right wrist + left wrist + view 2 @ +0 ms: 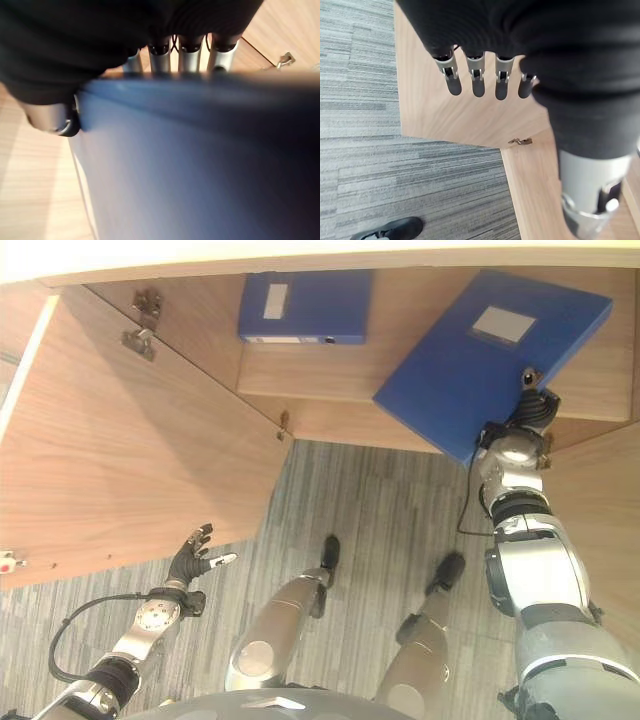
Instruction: Put the empty folder in the office cabinet
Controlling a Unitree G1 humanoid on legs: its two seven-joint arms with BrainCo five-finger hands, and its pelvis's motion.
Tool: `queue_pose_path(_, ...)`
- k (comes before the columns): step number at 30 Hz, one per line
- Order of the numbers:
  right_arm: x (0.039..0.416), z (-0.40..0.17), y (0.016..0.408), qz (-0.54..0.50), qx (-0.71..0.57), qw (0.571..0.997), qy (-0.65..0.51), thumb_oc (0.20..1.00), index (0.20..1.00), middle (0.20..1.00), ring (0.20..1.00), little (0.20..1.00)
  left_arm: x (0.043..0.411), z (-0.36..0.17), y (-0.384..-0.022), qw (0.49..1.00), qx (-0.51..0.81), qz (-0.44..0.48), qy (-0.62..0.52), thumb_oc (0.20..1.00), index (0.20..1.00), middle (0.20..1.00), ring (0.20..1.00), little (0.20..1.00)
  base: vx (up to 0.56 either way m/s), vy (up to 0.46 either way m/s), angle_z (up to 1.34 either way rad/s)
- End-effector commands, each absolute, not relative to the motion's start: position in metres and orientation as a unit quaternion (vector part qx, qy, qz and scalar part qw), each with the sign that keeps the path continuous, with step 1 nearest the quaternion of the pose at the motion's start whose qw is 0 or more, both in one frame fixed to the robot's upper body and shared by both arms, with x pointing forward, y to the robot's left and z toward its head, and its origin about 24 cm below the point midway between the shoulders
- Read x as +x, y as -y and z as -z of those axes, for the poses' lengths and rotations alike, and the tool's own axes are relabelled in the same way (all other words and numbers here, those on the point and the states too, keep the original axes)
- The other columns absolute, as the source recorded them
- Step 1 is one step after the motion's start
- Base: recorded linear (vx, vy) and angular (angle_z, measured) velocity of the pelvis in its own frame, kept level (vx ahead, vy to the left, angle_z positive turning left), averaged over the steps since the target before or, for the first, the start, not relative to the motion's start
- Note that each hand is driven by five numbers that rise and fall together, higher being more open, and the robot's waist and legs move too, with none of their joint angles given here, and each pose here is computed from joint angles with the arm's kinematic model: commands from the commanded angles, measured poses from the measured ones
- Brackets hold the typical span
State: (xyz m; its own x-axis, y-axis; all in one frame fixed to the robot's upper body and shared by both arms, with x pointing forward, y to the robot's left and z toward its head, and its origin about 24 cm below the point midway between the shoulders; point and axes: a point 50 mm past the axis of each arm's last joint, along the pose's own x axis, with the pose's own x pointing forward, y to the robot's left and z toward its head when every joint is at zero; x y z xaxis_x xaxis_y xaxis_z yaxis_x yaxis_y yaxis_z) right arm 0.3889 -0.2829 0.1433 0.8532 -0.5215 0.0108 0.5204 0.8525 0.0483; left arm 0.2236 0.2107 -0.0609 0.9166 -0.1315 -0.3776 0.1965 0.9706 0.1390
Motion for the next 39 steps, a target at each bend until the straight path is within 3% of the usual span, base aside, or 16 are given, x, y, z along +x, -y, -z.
queue_pose_path(1, 0.387, -0.176, 0.297, 0.292, 0.014, 0.953, 0.076, 0.200, 0.200, 0.200, 0.200, 0.200, 0.213, 0.058, -0.233, 0.969, 0.142, 0.074, -0.188, 1.000, 1.000, 1.000, 1.000, 1.000, 0.08, 0.021, 0.15)
queue_pose_path(11, 0.383, -0.173, 0.311, 0.332, 0.057, 0.939, 0.063, 0.200, 0.200, 0.200, 0.200, 0.200, 0.220, 0.056, -0.224, 0.972, 0.133, 0.079, -0.177, 1.000, 1.000, 1.000, 1.000, 1.000, 0.14, -0.063, 0.06)
queue_pose_path(16, 0.372, -0.158, 0.328, 0.394, 0.138, 0.908, 0.048, 0.200, 0.200, 0.200, 0.200, 0.200, 0.218, 0.062, -0.216, 0.968, 0.143, 0.090, -0.188, 1.000, 1.000, 1.000, 1.000, 1.000, 0.15, -0.219, 0.76)
queue_pose_path(31, 0.383, -0.198, 0.318, 0.426, 0.213, 0.875, 0.086, 0.200, 0.200, 0.200, 0.200, 0.200, 0.206, 0.079, -0.190, 0.960, 0.139, 0.117, -0.214, 1.000, 1.000, 1.000, 1.000, 1.000, 0.10, -0.126, 0.06)
queue_pose_path(39, 0.382, -0.225, 0.320, 0.459, 0.317, 0.821, 0.119, 0.200, 0.200, 0.200, 0.200, 0.200, 0.208, 0.083, -0.176, 0.956, 0.148, 0.131, -0.217, 1.000, 1.000, 1.000, 1.000, 1.000, 0.05, -0.044, -0.01)
